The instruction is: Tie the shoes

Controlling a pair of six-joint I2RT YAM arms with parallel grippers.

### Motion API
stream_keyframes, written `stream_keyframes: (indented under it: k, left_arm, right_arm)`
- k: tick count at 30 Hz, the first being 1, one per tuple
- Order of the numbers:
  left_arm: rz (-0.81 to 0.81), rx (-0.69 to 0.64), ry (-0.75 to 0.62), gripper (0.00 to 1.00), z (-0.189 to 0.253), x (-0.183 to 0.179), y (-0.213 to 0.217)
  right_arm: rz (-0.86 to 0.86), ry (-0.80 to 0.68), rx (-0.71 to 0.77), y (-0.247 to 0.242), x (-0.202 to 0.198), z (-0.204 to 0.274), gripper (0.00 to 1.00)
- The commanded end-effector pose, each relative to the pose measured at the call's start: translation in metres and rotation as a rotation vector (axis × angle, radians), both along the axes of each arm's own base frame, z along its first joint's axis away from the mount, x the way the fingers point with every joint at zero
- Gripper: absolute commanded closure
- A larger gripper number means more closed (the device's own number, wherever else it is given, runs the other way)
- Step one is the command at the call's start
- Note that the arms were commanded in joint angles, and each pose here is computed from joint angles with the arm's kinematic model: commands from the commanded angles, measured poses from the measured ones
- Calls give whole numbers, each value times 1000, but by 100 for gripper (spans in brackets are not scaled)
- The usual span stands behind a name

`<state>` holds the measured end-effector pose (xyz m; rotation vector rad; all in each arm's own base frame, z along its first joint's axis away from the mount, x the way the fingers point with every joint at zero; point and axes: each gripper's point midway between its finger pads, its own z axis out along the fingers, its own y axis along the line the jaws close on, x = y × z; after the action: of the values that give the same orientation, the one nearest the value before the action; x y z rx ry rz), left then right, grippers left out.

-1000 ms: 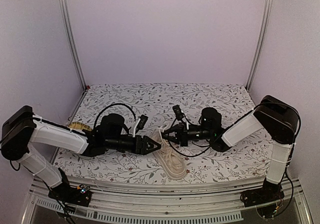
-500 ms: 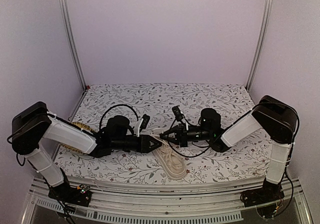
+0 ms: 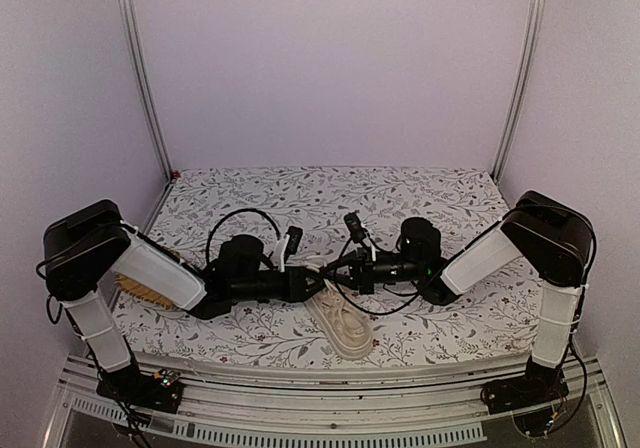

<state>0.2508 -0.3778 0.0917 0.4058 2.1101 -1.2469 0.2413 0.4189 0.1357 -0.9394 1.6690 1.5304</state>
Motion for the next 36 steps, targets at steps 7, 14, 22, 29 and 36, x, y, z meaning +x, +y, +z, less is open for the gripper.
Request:
stream_keyframes:
  k: [7, 14, 22, 29, 36]
  left_arm:
    - [-11, -120, -105, 65, 22, 1, 0]
    - [-56, -131, -101, 61, 19, -3, -11]
    - [-69, -128, -76, 65, 11, -4, -16]
    - [-74, -122, -61, 80, 6, -5, -18]
    - [-40, -98, -89, 77, 6, -7, -7]
  right_arm:
    - [-145, -24, 26, -17, 23, 4, 98]
    - [-138, -23, 34, -17, 23, 6, 98]
    - [-132, -3, 44, -18, 21, 4, 98]
    - [-138, 3, 49, -19, 21, 3, 98]
    - [-140, -1, 53, -19, 22, 6, 98]
